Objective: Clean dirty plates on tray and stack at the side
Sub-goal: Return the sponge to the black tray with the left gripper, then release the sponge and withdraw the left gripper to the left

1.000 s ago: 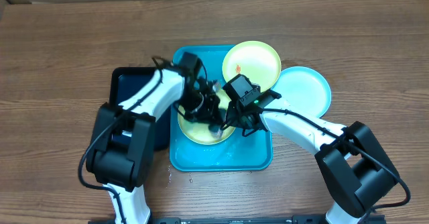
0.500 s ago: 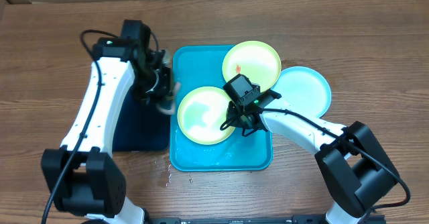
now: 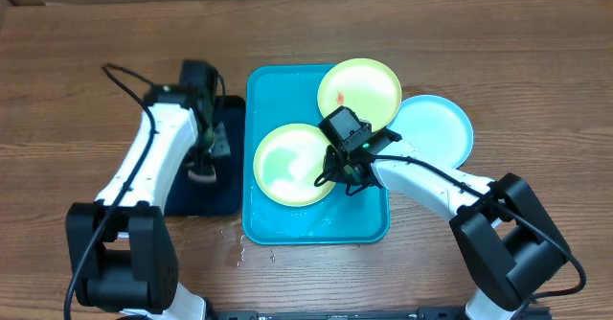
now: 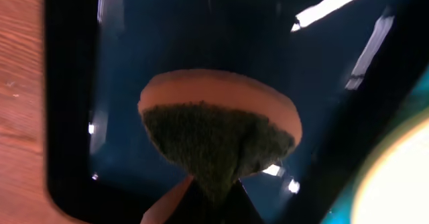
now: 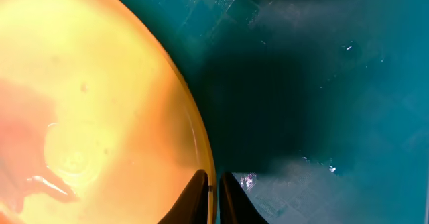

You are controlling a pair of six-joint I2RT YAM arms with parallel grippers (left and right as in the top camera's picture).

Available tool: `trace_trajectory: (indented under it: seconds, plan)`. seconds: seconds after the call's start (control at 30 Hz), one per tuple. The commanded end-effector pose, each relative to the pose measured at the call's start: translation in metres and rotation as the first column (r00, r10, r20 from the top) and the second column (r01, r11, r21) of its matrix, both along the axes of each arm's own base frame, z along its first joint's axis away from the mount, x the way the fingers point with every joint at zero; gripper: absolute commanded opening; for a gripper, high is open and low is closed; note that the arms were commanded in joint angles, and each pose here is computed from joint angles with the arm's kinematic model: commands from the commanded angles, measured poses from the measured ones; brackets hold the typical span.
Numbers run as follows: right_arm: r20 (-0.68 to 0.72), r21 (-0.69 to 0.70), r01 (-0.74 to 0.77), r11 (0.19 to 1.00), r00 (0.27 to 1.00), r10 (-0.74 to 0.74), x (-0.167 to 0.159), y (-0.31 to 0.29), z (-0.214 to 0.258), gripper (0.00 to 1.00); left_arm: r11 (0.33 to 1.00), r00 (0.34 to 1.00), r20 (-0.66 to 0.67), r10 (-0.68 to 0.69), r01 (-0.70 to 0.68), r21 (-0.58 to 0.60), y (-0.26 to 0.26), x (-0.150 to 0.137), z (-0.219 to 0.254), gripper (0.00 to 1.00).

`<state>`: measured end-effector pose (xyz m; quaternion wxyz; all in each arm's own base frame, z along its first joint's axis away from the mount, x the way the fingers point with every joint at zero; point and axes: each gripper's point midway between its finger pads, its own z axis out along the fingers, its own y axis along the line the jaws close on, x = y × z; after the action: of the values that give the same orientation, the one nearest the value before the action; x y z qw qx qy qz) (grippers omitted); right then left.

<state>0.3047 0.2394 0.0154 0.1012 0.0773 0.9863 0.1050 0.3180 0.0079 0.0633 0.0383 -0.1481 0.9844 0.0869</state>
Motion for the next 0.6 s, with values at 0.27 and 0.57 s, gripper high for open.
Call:
trace_trajectory:
  seconds: [0.27, 0.57]
  plan:
    - [0.003, 0.004, -0.008, 1.000, 1.000, 0.008, -0.002, 0.001, 0.001, 0.10, 0.998, 0.998, -0.014, 0.055, -0.055, -0.008, 0.013, -0.016, -0.023, 0.10]
    - [0.003, 0.004, -0.008, 1.000, 1.000, 0.008, -0.002, 0.001, 0.001, 0.17, 0.971, 1.000, 0.022, 0.001, 0.005, -0.239, -0.003, 0.002, 0.006, 0.45]
